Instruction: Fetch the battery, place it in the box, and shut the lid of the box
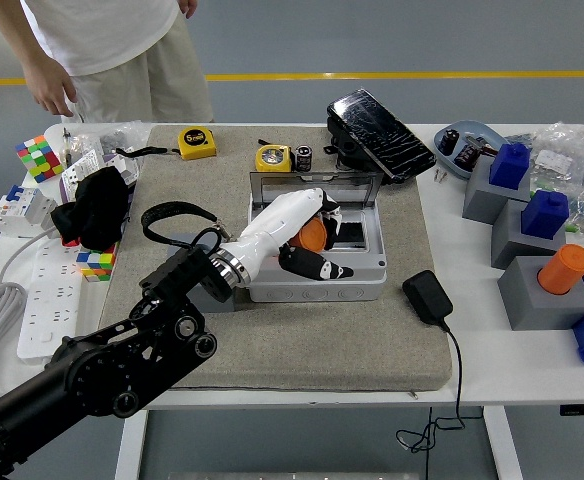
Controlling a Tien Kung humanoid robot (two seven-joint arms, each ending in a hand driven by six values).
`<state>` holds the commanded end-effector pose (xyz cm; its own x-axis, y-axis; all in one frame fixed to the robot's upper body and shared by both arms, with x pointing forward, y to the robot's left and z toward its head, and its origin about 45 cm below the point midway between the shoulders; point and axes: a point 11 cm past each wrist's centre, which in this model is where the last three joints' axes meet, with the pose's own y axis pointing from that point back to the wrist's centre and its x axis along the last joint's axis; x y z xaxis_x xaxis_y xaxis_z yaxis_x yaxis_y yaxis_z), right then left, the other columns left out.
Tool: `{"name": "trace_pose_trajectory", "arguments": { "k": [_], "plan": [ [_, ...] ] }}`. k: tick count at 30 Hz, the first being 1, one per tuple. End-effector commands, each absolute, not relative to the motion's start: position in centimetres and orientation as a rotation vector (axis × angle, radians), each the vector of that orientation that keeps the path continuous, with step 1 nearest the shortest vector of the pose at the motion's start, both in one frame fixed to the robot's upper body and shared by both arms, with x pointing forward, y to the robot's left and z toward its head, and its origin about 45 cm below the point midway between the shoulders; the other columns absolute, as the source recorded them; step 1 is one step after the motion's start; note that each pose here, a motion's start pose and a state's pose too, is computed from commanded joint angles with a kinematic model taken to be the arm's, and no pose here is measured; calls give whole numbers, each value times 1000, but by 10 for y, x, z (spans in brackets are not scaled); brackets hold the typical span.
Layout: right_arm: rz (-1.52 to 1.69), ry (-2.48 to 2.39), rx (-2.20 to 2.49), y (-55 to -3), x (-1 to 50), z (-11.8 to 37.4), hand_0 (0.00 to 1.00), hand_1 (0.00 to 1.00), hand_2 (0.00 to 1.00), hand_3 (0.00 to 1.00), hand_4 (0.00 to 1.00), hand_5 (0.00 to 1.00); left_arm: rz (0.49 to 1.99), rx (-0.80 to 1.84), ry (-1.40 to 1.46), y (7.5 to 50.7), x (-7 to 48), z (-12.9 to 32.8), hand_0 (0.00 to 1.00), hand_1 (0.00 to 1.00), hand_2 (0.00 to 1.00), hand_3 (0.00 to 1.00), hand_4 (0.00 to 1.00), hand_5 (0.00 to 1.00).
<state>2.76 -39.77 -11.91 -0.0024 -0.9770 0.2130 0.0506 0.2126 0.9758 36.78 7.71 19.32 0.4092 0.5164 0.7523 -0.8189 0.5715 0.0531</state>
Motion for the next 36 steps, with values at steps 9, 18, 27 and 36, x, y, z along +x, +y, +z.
{"name": "trace_pose_trajectory", "arguments": {
  "k": [9,18,27,36],
  "plan": [
    [-1076,-1269,1013,-398,29,-119,642,666,675,609,994,601,856,479,-787,61,374,189,17,51,153,237,998,60],
    [-1075,-1270,1011,-399,29,-119,642,666,675,608,994,601,828,469,-814,58,372,188,326,558,589,722,998,226],
    [-1074,-1270,1013,-398,29,-119,641,666,675,608,994,601,835,439,-826,58,372,193,384,613,643,752,998,280],
    [-1075,-1267,1010,-398,27,-119,644,666,675,608,994,601,844,407,-820,57,370,199,361,596,647,750,998,302]
  ]
}}
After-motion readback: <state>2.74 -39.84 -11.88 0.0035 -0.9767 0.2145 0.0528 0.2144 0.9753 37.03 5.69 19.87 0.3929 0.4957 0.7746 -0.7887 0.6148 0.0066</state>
